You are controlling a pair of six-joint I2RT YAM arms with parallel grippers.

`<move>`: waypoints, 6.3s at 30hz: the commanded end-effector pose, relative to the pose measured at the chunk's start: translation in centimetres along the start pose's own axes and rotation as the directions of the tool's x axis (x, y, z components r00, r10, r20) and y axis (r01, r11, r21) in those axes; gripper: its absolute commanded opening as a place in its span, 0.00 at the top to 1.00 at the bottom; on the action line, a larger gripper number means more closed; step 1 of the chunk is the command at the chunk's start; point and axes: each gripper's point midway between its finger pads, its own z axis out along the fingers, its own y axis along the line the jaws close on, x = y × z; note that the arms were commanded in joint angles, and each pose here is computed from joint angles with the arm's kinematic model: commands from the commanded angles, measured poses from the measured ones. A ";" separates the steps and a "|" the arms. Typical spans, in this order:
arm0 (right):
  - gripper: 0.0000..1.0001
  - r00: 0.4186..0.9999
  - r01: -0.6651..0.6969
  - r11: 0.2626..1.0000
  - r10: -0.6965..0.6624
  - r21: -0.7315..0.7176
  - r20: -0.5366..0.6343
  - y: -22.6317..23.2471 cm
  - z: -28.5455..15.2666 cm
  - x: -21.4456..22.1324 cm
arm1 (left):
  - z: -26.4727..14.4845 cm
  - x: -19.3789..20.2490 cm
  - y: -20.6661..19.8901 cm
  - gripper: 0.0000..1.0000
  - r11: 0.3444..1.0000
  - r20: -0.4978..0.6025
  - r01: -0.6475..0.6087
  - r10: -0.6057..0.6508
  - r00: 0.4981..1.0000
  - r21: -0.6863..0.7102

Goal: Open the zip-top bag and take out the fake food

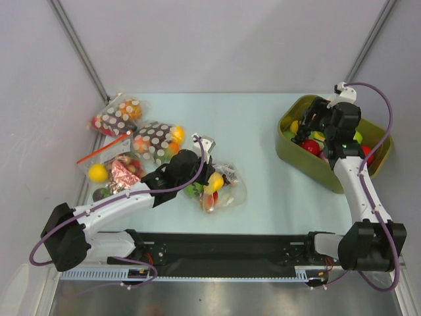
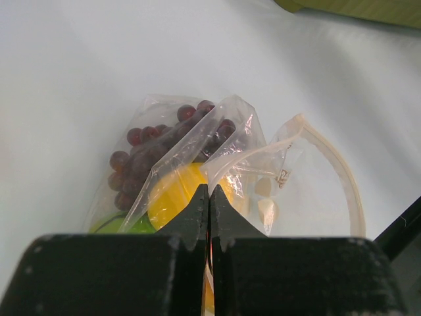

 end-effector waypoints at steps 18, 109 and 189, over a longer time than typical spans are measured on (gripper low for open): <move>0.40 0.984 -0.007 0.731 -0.116 -0.682 -0.134 19.4 -15.7 6.8 | 0.2 -2.1 -0.6 0.99 1.000 0.041 0.004 -0.005 0.999 0.023; 0.66 0.971 0.193 0.665 -0.237 -0.722 0.041 28.0 -12.8 26.1 | -1.2 -1.9 2.9 1.00 0.995 0.058 0.046 -0.040 0.997 -0.093; 0.53 0.683 -0.085 0.818 -0.369 -0.570 -0.631 26.0 -13.2 41.6 | 2.4 6.4 5.2 1.00 0.988 -0.158 0.064 -0.086 0.984 -0.139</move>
